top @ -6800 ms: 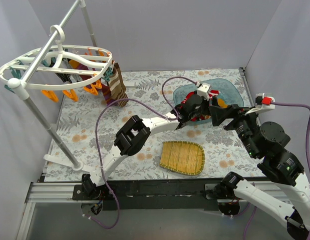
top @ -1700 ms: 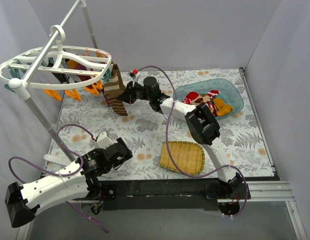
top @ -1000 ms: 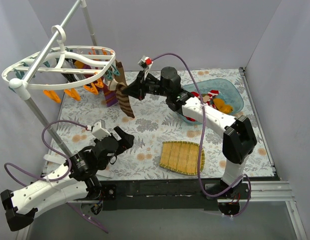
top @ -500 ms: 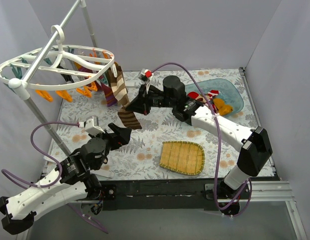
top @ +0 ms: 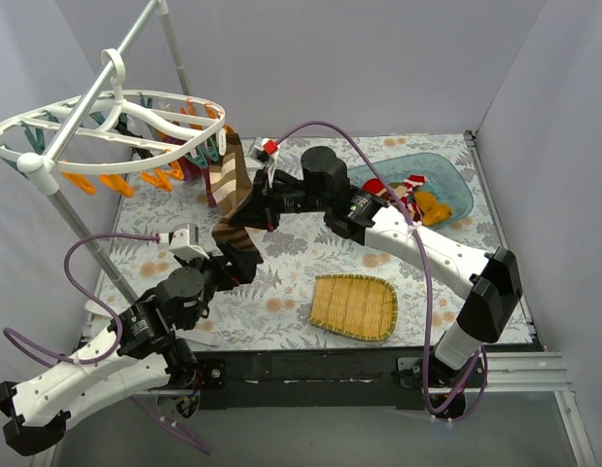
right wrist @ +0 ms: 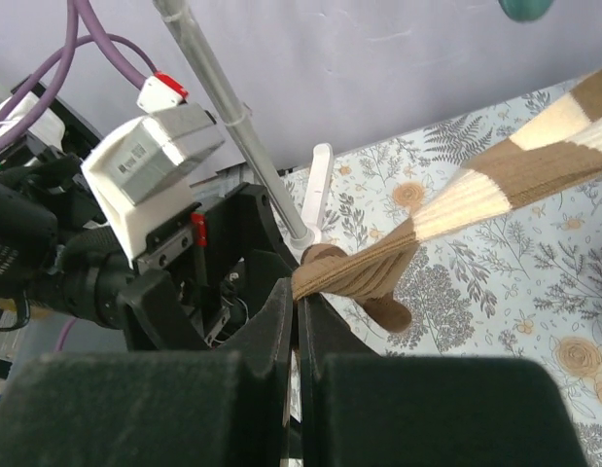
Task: Remove the socks clipped to the hanger
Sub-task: Remove the sock from the hanger.
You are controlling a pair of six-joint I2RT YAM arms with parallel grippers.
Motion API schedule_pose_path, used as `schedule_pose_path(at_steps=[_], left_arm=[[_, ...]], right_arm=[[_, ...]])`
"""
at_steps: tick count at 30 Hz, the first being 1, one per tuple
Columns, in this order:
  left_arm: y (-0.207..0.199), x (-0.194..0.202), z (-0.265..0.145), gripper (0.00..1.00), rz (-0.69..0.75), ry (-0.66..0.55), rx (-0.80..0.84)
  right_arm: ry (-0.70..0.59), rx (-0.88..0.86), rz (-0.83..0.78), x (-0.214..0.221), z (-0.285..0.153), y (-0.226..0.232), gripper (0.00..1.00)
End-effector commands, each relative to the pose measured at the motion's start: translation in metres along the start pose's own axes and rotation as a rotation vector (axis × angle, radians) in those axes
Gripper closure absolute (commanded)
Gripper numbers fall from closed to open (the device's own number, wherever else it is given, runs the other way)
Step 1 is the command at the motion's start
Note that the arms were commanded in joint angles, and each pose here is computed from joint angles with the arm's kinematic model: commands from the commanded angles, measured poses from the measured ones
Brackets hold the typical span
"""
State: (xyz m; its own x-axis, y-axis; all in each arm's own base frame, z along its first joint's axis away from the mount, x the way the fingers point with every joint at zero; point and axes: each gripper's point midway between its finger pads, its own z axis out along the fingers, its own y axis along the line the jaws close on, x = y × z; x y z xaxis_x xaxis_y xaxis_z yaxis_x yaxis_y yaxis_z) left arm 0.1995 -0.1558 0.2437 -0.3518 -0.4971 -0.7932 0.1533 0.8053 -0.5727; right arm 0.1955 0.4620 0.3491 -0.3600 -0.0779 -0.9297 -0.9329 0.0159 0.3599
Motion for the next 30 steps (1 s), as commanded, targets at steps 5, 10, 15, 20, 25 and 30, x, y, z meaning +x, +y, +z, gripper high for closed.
schedule_pose_path(at_steps=[5,10,15,20,25,30], left_arm=[[-0.009,-0.021,0.0,0.08,0.016,-0.052,0.003],[-0.007,-0.023,0.006,0.07,0.026,-0.069,-0.034],[-0.002,-0.024,0.009,0.07,0.018,-0.093,-0.068],[0.006,-0.025,0.012,0.15,0.03,-0.113,-0.117],[0.013,-0.022,0.016,0.21,0.023,-0.116,-0.166],[0.015,-0.024,0.017,0.34,0.015,-0.129,-0.182]], right_arm=[[-0.011,-0.02,0.024,-0.014,0.012,0.013,0.99],[-0.007,0.053,0.103,-0.009,0.025,0.008,0.99],[-0.031,0.118,0.161,-0.011,0.032,0.005,0.99],[-0.056,0.145,0.202,-0.014,0.035,0.007,0.99],[-0.068,0.14,0.237,-0.013,0.039,0.017,0.99],[-0.072,0.148,0.245,-0.01,0.041,0.024,0.99]])
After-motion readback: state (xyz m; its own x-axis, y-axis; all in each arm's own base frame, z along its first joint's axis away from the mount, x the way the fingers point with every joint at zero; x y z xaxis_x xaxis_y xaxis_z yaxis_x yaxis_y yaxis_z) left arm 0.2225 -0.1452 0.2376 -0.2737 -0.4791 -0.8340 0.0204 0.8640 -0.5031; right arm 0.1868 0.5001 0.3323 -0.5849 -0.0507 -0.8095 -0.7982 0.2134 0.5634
